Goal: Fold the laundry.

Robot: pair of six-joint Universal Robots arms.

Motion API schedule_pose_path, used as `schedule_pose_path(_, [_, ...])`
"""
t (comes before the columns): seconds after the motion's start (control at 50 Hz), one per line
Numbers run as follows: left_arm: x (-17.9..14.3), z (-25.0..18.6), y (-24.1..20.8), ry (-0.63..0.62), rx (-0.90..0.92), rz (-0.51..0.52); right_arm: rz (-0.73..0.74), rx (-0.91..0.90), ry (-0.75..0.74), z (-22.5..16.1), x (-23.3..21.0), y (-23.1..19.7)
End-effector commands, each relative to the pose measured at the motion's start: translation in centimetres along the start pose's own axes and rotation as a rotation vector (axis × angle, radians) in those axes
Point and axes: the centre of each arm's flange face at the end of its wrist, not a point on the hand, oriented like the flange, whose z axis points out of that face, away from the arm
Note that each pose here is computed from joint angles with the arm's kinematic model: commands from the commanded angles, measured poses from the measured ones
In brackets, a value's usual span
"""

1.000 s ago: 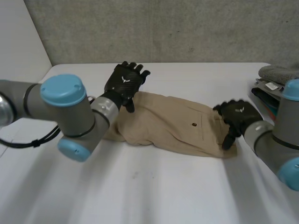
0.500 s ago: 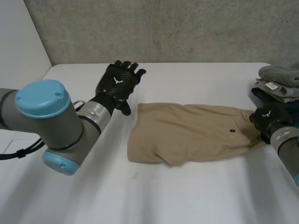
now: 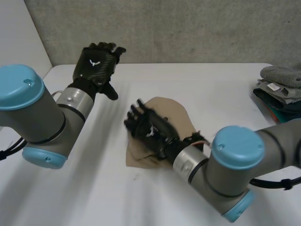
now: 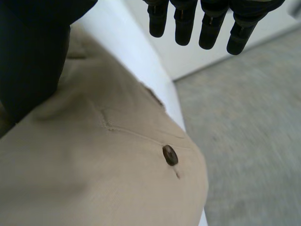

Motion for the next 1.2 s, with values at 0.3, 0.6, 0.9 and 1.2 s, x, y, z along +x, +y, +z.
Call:
schedule_pose_path(0.3, [12.9, 0.3, -0.4, 0.227, 0.017, -0.035, 0.849, -0.339, 0.391, -5.4, 13.5, 6.8])
schedule_pose_path(0.6, [9.7, 0.0, 8.5, 0.072, -0.406, 0.06, 0.888, -0.385, 0.148, -1.2, 8.3, 9.3])
schedule_pose_path(0.9, [9.0, -0.1, 8.6, 0.192, -0.422, 0.08, 0.548, -0.546, 0.166, -0.4, 7.1, 10.2])
schedule_pose_path(1.2, [6.1, 1.1, -4.7, 0.436, -0.031, -0.054, 0.436, -0.348, 0.223, -4.1, 4.4, 1.8])
